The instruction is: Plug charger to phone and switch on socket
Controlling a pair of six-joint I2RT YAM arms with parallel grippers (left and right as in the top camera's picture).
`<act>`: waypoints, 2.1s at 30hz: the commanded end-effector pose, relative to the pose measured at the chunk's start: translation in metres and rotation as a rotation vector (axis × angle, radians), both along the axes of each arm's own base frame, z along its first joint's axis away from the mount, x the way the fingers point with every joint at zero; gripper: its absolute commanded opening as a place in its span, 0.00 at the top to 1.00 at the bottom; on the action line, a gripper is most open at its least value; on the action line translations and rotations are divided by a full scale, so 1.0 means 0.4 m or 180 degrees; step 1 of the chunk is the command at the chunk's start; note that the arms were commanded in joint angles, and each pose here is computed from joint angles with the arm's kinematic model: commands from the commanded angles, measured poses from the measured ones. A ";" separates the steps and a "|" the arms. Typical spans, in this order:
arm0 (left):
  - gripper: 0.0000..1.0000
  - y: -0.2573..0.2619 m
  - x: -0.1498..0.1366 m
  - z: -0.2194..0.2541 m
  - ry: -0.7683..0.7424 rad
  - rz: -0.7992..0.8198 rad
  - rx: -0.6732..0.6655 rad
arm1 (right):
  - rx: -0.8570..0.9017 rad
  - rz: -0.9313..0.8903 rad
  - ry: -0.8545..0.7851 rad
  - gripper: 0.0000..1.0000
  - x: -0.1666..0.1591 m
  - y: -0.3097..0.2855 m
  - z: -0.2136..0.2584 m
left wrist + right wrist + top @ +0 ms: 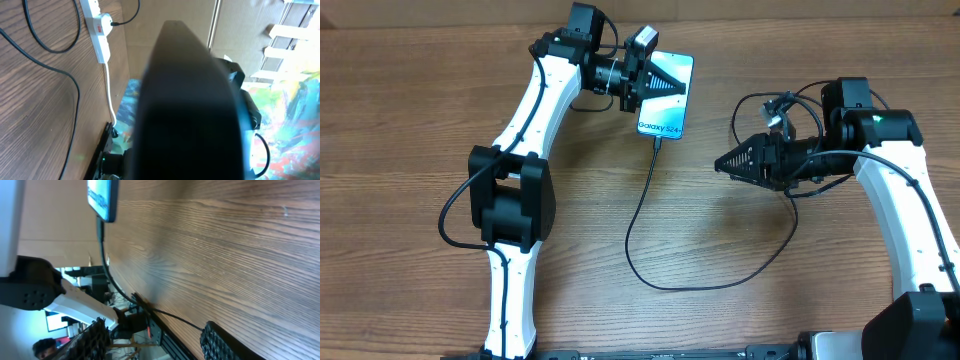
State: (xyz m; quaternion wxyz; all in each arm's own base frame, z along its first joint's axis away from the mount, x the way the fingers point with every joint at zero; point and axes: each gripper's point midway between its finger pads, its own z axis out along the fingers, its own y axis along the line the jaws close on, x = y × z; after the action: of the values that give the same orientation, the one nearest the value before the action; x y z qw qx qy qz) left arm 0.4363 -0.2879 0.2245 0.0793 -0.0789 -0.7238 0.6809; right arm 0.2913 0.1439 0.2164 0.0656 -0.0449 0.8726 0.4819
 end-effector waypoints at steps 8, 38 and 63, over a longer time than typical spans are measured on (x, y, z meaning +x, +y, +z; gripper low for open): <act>0.96 0.012 -0.078 0.216 -0.0704 0.0172 0.0291 | -0.0368 -0.0101 -0.0312 0.40 -0.015 -0.031 0.032; 0.96 -0.018 -0.103 0.241 -0.1032 0.0314 0.0669 | 0.0775 0.0130 -0.0703 0.29 -0.032 0.125 0.113; 0.96 -0.041 -0.088 0.321 -0.0613 0.0339 0.0313 | 0.1436 0.0305 -0.0707 0.64 0.001 0.153 0.238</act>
State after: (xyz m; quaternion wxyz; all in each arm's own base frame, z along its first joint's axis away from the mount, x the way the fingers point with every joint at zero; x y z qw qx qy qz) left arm 0.4115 -0.3008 0.3351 -0.0396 -0.0899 -0.7818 0.6158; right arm 0.2918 0.2042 0.3086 0.1770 -0.1504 0.7261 0.6472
